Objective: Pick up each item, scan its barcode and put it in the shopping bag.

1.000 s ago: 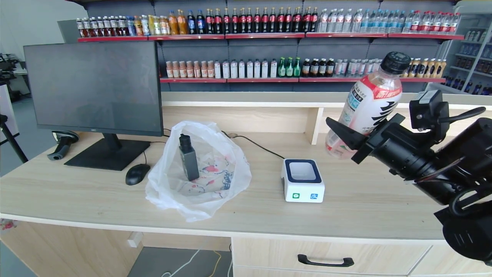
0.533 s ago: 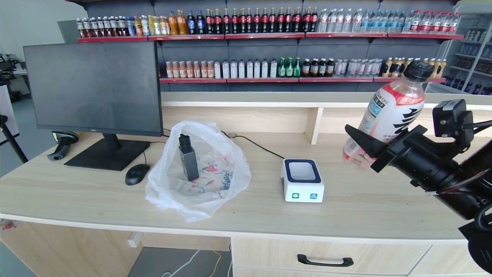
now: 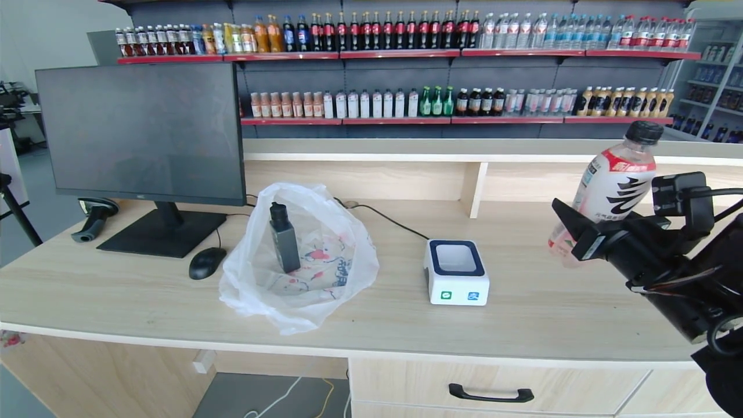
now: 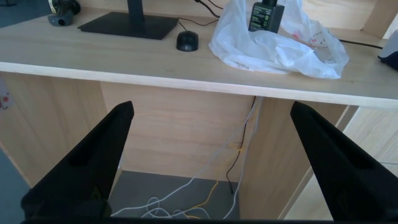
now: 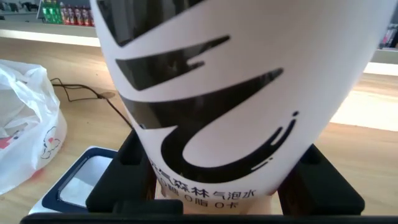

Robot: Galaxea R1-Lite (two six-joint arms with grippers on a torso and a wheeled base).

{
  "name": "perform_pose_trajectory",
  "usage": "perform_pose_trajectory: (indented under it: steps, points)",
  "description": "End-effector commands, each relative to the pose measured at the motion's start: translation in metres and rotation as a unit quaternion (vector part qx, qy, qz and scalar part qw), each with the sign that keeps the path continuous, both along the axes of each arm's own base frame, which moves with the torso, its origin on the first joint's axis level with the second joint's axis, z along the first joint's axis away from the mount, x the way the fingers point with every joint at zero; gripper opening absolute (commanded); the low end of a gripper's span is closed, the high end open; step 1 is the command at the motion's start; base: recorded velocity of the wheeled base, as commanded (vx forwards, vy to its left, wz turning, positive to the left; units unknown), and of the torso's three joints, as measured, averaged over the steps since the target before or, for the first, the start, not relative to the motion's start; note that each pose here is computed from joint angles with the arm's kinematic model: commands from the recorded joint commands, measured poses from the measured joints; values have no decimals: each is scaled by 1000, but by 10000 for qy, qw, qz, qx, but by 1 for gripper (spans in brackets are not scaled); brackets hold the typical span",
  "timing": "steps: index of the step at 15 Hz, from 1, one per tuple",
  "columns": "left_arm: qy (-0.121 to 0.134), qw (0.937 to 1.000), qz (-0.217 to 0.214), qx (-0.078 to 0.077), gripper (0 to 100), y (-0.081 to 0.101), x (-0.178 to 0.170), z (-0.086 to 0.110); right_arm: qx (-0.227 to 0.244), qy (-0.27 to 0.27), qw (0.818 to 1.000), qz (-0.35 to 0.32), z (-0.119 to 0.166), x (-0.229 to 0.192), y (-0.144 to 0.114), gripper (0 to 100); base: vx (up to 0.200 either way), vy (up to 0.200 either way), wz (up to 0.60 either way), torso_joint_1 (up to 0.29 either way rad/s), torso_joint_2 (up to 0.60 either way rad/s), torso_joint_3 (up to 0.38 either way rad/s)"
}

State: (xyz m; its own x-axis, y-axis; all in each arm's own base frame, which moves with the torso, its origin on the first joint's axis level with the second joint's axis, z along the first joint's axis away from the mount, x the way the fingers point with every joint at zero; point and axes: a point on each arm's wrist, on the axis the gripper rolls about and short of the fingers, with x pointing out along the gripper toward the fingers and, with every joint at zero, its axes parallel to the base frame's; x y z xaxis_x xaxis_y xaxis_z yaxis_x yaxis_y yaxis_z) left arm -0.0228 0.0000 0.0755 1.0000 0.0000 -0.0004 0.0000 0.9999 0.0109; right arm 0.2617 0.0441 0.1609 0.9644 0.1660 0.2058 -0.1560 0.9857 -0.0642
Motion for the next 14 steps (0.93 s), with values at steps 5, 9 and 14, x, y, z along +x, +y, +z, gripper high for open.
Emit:
perform_pose_trajectory:
  steps: [5, 9, 14]
  points:
    - [-2, 10000, 0, -1, 100, 0, 0, 0, 107, 190, 9998, 41, -6, -12, -1, 0, 0, 0, 0, 0, 0, 0]
    - [-2, 10000, 8, -8, 100, 0, 0, 0, 130, 179, 9997, 61, -4, -20, -2, 0, -50, 0, 0, 1, 1, 1]
    - [-2, 10000, 8, -24, 100, 0, 0, 0, 138, 173, 9997, 62, -4, -22, -3, 0, 0, 120, 0, -7, -2, 7]
